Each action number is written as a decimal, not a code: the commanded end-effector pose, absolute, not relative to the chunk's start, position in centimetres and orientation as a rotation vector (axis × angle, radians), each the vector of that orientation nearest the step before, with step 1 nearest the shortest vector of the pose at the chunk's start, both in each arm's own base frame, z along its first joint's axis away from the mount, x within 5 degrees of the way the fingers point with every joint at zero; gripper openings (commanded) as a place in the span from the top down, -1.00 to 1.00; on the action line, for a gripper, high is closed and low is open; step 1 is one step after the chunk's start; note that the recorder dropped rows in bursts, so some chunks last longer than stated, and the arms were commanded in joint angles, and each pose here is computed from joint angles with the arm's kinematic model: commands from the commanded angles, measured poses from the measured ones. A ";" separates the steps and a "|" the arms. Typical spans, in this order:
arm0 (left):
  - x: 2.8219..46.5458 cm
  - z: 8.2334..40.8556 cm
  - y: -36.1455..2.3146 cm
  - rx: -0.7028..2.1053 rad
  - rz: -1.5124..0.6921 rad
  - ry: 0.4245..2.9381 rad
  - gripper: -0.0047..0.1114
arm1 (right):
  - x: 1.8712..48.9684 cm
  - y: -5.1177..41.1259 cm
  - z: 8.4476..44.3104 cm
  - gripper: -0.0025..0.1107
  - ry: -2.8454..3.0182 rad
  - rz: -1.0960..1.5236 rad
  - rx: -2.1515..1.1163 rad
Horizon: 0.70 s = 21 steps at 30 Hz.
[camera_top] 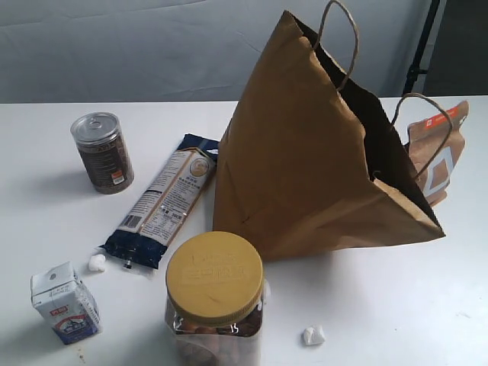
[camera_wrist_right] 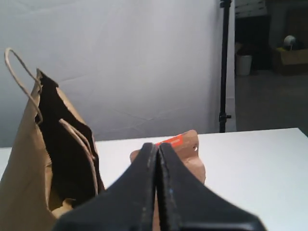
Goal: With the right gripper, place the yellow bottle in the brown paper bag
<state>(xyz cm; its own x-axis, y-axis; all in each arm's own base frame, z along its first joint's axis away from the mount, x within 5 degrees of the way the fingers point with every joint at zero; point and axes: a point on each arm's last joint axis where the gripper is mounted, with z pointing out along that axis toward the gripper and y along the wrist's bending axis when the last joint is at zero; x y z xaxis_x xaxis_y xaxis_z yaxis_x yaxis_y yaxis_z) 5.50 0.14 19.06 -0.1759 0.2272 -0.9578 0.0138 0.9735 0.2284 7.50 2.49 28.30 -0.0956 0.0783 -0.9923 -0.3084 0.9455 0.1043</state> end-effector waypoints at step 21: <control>5.5 19.0 0.1 0.174 0.186 1.738 0.92 | 5.4 1.7 20.0 0.96 1.629 0.297 -0.178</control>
<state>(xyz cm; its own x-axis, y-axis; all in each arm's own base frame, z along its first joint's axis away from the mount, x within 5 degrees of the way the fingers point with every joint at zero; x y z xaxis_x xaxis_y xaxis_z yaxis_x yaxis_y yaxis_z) 5.50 0.14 19.06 -0.1759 0.2272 -0.9578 0.0138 0.9735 0.2284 5.40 1.74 20.03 -0.0796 0.0422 -0.9959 -0.2946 0.9535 0.0640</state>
